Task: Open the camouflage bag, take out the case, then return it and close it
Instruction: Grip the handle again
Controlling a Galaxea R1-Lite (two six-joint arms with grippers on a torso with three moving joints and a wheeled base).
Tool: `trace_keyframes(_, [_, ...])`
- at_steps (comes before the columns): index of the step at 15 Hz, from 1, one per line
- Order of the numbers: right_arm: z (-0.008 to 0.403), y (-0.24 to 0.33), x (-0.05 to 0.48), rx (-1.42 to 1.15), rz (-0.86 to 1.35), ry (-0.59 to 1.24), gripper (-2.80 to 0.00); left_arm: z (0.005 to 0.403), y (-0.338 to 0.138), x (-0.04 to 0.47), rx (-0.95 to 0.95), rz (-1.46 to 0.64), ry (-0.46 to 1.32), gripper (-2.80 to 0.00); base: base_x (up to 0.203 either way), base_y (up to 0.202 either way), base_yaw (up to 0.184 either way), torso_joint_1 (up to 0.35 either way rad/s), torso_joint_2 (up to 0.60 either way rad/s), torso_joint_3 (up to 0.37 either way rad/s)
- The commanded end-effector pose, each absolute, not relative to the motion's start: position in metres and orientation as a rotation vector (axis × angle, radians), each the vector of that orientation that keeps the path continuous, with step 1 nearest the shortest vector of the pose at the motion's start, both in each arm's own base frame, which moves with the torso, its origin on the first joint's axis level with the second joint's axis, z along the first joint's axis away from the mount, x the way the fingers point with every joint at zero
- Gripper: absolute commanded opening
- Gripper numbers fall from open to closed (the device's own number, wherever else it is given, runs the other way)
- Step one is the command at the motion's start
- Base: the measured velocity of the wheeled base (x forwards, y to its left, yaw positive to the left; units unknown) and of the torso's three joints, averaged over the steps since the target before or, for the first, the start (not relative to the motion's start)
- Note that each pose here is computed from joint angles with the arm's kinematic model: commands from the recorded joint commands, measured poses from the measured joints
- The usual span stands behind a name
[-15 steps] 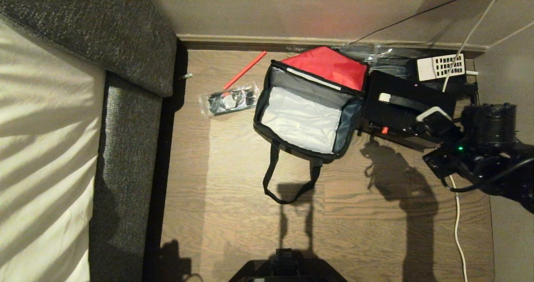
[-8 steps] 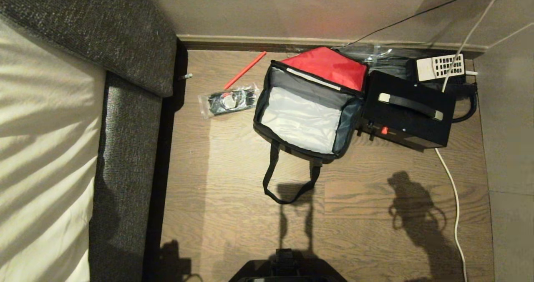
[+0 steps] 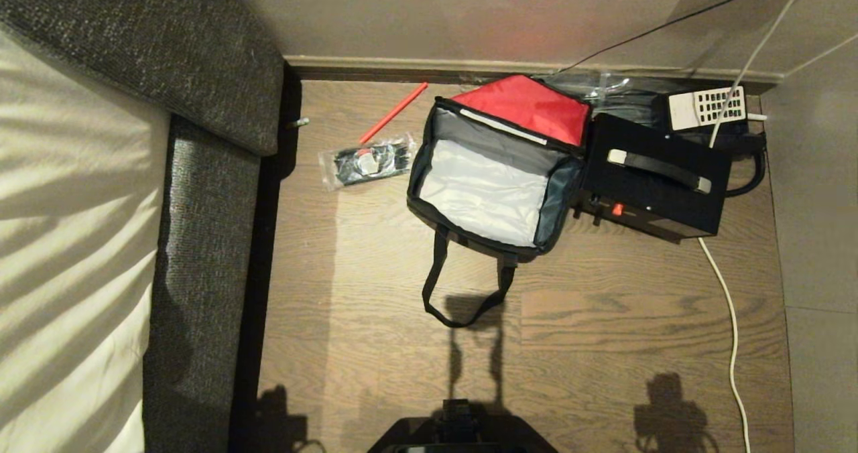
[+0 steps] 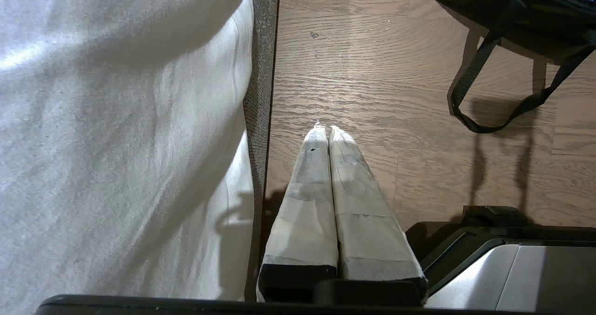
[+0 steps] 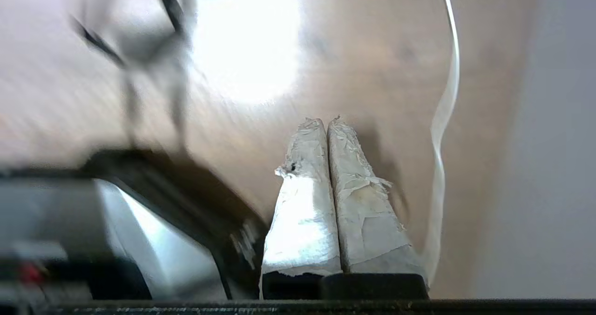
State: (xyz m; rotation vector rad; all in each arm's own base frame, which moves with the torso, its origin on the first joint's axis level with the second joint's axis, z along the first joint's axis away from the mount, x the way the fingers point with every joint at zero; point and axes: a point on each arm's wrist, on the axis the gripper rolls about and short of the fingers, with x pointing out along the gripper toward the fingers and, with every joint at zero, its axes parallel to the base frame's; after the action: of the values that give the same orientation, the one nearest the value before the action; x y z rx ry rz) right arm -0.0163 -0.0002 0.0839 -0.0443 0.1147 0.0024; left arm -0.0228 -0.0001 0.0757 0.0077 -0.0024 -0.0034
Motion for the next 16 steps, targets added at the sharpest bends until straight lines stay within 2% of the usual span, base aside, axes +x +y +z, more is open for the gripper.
trace_keyframes(1, [0.0763,0.0002,-0.0218,-0.006,0.003,0.005,-2.8,0.0752,-0.0001,-0.0227,0.008,-0.003,0.0,-2.8,0.0,0.0,0.0,0.0,0.0,0.0])
trace_keyframes(16, [0.0758,0.0002,-0.0228,-0.003,0.002,-0.003,-2.8,0.0752,-0.0001,-0.0227,0.005,-0.003,0.0,-2.8,0.0,0.0,0.0,0.0,0.0,0.0])
